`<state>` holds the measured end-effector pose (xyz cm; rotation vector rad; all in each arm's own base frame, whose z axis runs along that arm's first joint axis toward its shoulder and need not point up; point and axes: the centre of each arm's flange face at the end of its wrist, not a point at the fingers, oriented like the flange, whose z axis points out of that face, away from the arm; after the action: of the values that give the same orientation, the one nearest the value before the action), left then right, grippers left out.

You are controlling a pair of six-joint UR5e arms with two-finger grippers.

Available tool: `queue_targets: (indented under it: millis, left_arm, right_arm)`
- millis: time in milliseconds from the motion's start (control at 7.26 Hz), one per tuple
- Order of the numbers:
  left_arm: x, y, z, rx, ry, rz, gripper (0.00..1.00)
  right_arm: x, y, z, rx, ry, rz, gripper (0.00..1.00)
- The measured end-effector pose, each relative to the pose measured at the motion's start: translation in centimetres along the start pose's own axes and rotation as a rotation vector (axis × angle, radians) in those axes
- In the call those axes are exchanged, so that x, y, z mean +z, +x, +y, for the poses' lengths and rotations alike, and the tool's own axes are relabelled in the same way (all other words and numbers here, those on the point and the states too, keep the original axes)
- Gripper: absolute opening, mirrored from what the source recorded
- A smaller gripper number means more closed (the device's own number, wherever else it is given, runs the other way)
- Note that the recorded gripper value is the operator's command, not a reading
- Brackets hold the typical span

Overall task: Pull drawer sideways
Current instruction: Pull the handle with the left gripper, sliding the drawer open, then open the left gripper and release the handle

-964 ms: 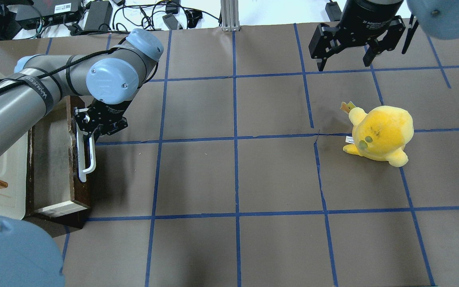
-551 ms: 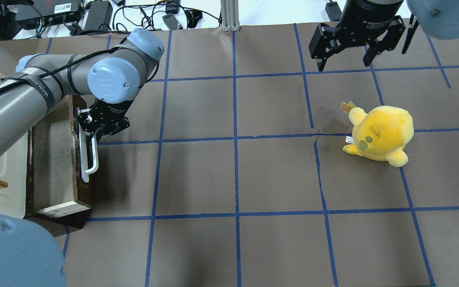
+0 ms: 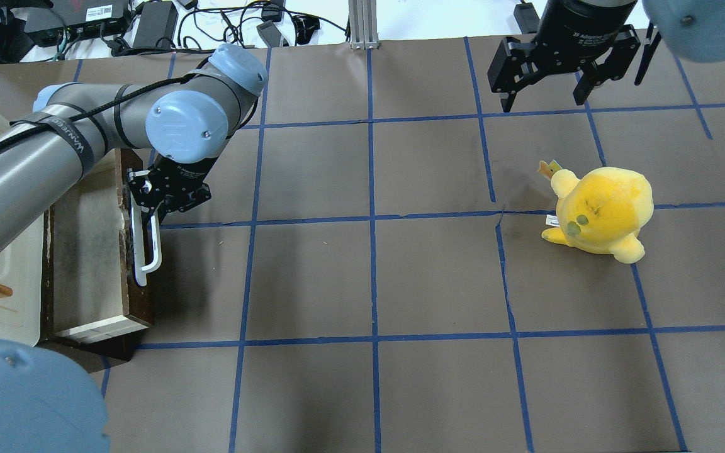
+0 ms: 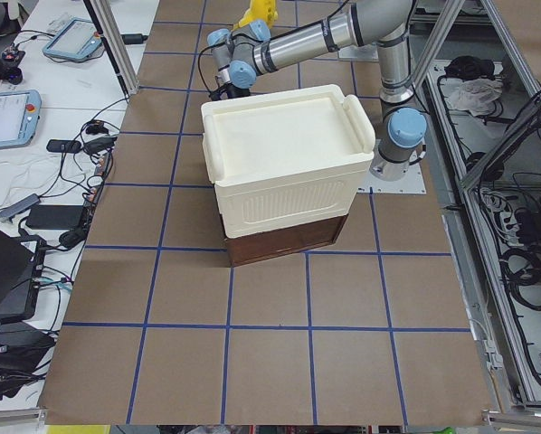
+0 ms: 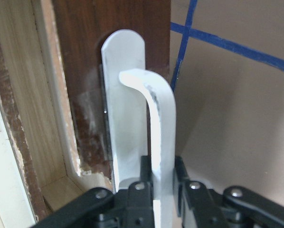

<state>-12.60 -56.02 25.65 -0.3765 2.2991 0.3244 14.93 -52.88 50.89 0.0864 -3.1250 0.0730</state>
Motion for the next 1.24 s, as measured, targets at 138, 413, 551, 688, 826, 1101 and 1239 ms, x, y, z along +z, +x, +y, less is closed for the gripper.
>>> queue_targets:
  millis: [138,413,551,688,826,1101,1239]
  left_arm:
    - [-0.2,0.2,0.0,-0.002,-0.001,0.005,0.17]
    - [-0.7,0.8,0.1,-0.009,-0.006,0.007,0.17]
    - [-0.8,1.1,0.1,-0.012,-0.006,0.008,0.47]
    - [-1.0,1.2,0.1,-0.013,-0.004,0.008,0.99]
    - [-1.1,1.3,0.2,-0.013,-0.003,0.011,1.00]
    - [-1.8,1.2,0.4,-0.018,0.001,0.035,1.00]
    - [-3.0,0.7,0.5,-0.025,0.006,0.070,1.00]
  right_arm:
    - [0.0,0.0,0.0,0.000,0.000,0.000,1.00]
    - [0.0,0.0,0.0,0.000,0.000,0.000,1.00]
    - [0.0,0.0,0.0,0.000,0.000,0.000,1.00]
    - [0.0,0.0,0.0,0.000,0.000,-0.001,1.00]
    - [0.0,0.0,0.0,0.000,0.000,-0.001,1.00]
    - [0.0,0.0,0.0,0.000,0.000,-0.001,1.00]
    - [0.0,0.0,0.0,0.000,0.000,-0.001,1.00]
